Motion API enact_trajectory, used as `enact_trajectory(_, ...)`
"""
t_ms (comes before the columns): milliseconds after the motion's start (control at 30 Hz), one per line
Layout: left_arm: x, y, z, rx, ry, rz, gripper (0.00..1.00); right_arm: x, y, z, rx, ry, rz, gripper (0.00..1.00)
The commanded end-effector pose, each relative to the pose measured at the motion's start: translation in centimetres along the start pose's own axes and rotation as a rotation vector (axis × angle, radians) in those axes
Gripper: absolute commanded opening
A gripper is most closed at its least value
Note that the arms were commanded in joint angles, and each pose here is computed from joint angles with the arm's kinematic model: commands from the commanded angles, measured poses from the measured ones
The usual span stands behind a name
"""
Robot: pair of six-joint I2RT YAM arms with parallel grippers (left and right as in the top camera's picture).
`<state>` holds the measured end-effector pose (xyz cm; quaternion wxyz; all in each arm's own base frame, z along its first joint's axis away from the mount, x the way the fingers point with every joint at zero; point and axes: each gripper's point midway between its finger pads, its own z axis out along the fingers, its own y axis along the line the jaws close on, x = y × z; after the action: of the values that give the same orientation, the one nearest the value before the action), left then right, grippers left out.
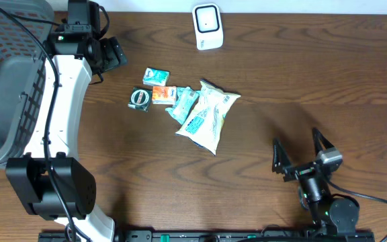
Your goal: Scan the item barcode
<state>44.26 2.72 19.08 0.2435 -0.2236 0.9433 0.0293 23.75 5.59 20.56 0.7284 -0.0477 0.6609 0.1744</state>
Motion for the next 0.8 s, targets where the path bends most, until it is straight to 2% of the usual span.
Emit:
enact_trajectory(0,-0.1,0.1,0.1,-0.012,-0.003,0.006,0.98,-4.5,3.4,-0.7,-0.197,-0.157,0.188,0.99)
enact_trajectory(167,-0.1,0.1,0.1,-0.012,-0.003,0.006,0.98,-12.3,4.0,-3.4,-0.199,-0.496,0.077,0.99)
enact_trajectory(300,-0.1,0.2,0.1,-0.012,-0.003,0.006,0.98,-15.3,4.2,-3.3,-0.157,-0.525,-0.023,0.99)
enact_trajectory(400,-0.1,0.1,0.1,-0.012,-0.003,0.007,0.98,-16.8,4.5,-1.0,-0.14,-0.427,-0.116,0.99)
enact_trajectory(500,-0.1,0.2,0.1,-0.012,-0.003,0.006,0.98,-17.8,5.3,2.6,-0.181,-0.267,-0.191,0.99)
enact_trajectory(633,-0.1,0.2,0.1,-0.012,-0.003,0.006,0.98,-17.4,5.7,8.6,-0.262,0.026,-0.131,0.99)
enact_trajectory(767,-0.1,0.2,0.1,-0.012,-0.003,0.006,0.98,-15.1,6.0,14.2,-0.294,0.321,-0.101,0.99)
